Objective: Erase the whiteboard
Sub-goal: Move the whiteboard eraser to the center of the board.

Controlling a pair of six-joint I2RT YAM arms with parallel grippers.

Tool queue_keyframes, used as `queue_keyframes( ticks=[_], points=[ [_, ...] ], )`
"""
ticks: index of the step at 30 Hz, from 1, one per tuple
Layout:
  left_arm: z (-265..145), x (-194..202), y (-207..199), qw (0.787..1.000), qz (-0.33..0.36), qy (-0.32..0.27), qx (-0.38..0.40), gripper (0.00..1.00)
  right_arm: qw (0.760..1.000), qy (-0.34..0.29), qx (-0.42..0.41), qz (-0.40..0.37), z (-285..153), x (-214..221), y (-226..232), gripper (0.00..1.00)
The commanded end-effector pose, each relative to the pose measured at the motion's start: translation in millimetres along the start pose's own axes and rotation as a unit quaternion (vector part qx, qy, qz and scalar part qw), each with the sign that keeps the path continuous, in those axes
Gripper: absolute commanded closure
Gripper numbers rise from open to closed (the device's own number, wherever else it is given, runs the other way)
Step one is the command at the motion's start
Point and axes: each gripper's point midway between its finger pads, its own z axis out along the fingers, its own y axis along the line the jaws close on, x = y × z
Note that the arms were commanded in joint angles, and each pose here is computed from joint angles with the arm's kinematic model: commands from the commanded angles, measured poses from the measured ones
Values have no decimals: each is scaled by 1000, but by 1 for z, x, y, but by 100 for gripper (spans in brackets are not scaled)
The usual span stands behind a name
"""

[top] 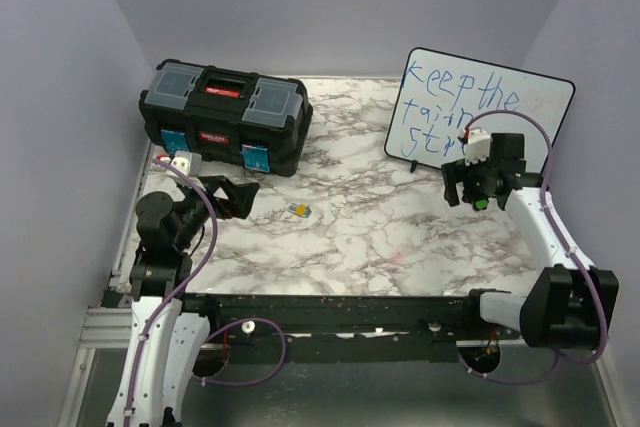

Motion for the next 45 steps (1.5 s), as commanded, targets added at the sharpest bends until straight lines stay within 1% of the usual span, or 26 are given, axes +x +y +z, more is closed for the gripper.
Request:
queue_keyframes(
  ticks=[1, 3, 5, 8, 11, 13, 16, 18, 22, 25, 26, 29, 30, 33, 35, 38, 41, 42, 43, 45],
  points=[
    [-5, -2, -10, 1000, 9, -8, 17, 1, 999, 35, 19, 17, 13, 7, -15, 5],
    [-6, -3, -11, 1000, 10, -11, 18, 1, 998, 48, 26, 23, 19, 8, -20, 9],
    [-7, -5, -11, 1000, 12, -14, 19, 1, 997, 61, 47, 21, 22, 10, -31, 14],
    [-7, -4, -12, 1000, 12, -13, 19, 1, 994, 71, 68, 39, 25, 18, -49, 20],
    [-6, -4, -11, 1000, 10, -11, 19, 1, 993, 84, 62, 53, 34, 29, -62, 25],
    [-5, -2, -12, 1000, 8, -7, 22, 1, 994, 87, 54, 47, 42, 33, -64, 26],
    [-4, -1, -13, 1000, 5, -3, 27, 1, 994, 95, 44, 43, 57, 37, -64, 32],
    [-4, 0, -13, 1000, 5, -2, 27, 1, 993, 101, 46, 41, 67, 40, -68, 34],
    [-5, 0, -13, 1000, 6, -3, 25, 1, 992, 112, 43, 40, 80, 44, -73, 42],
    [-4, 0, -13, 1000, 7, -2, 24, 1, 992, 115, 27, 40, 84, 46, -68, 52],
    [-5, 0, -13, 1000, 7, -1, 24, 1, 992, 115, 17, 38, 84, 48, -65, 55],
    [-4, 0, -13, 1000, 6, 0, 26, 1, 993, 111, -16, 36, 83, 49, -51, 56],
    [-4, 0, -13, 1000, 5, 1, 27, 1, 993, 109, -26, 37, 82, 49, -47, 58],
    [-3, 1, -14, 1000, 3, 3, 29, 1, 992, 105, -49, 42, 80, 48, -37, 75],
    [-2, 2, -14, 1000, 2, 4, 29, 1, 991, 102, -70, 43, 78, 46, -27, 80],
    [-2, 3, -14, 999, 0, 7, 32, 1, 989, 103, -106, 21, 76, 38, -2, 82],
    [0, 5, -15, 999, -3, 11, 38, 1, 984, 98, -144, -25, 74, 24, 42, 84],
    [1, 5, -16, 999, -5, 13, 40, 1, 982, 96, -157, -44, 75, 17, 63, 87],
    [1, 6, -16, 999, -7, 16, 42, 1, 980, 92, -168, -55, 77, 10, 83, 92],
    [3, 8, -17, 999, -8, 20, 46, 1, 976, 85, -183, -77, 80, -6, 119, 95]
  ],
)
